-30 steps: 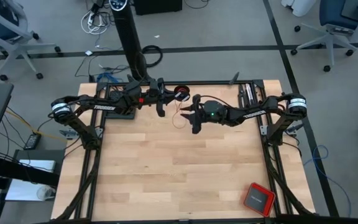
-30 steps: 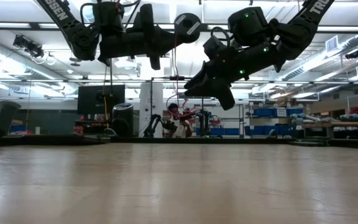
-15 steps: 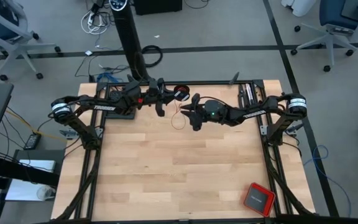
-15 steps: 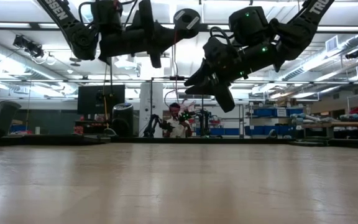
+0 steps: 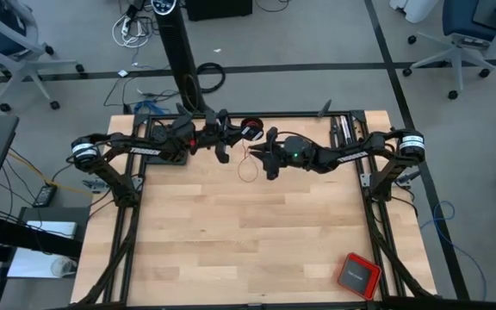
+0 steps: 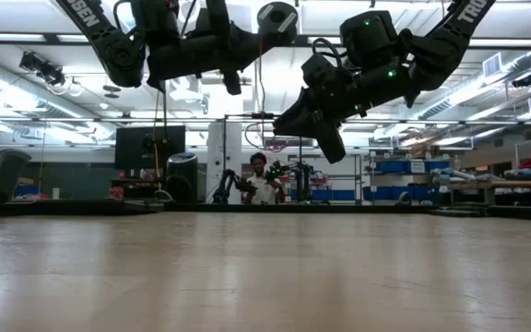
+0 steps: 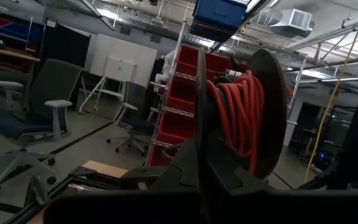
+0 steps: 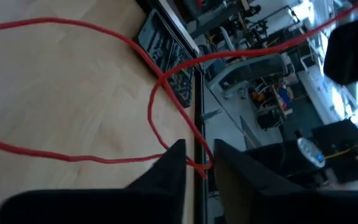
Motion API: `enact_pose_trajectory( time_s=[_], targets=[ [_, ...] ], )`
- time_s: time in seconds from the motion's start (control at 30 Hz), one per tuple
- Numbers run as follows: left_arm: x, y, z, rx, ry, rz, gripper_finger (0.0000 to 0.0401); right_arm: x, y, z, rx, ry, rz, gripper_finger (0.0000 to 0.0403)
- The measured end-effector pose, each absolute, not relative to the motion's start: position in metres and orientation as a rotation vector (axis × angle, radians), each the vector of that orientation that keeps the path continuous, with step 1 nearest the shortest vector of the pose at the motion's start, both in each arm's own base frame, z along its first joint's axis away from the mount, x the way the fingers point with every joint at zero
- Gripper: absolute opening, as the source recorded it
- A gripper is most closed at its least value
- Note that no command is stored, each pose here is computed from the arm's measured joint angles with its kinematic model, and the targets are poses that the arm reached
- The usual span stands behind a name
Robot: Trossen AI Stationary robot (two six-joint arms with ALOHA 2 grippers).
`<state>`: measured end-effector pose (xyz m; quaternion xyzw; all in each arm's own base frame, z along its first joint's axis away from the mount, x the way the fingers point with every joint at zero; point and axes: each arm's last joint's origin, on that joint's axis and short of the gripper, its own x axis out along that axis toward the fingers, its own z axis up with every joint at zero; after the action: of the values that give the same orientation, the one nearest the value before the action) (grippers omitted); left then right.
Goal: Coil cords
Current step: Coil the red wire onto the spool
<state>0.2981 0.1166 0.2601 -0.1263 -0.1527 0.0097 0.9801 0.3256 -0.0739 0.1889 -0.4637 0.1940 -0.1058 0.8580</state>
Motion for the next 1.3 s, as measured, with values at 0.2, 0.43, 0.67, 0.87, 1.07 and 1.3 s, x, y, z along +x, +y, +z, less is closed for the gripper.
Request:
enact_pose_trajectory(
  time_s=[0.2, 0.43, 0.67, 0.87, 1.07, 1.3],
  targets=[
    [0.298, 0.117, 0.260, -0.253, -0.307, 0.021, 0.0001, 0.326, -0.071, 0.189, -0.935, 0.398, -0.223, 0.0008],
    [0.298, 0.117, 0.260, -0.250, -0.294, -0.028, 0.0001, 0.324, -0.072, 0.185, -0.876, 0.494, -0.358, 0.0002],
    [0.293, 0.126, 0.259, -0.256, -0.278, -0.066, 0.0001, 0.318, -0.074, 0.178, -0.802, 0.608, -0.415, 0.0001],
    [0.286, 0.139, 0.257, -0.274, -0.235, -0.124, 0.0001, 0.310, -0.077, 0.185, -0.812, 0.681, -0.490, 0.0001],
    [0.283, 0.151, 0.247, -0.274, -0.144, -0.069, 0.0001, 0.298, -0.068, 0.213, -0.840, 0.646, -0.503, 0.0000],
    [0.283, 0.153, 0.240, -0.246, -0.087, -0.022, 0.0001, 0.268, -0.061, 0.250, -0.834, 0.639, -0.563, 0.0000]
  ],
)
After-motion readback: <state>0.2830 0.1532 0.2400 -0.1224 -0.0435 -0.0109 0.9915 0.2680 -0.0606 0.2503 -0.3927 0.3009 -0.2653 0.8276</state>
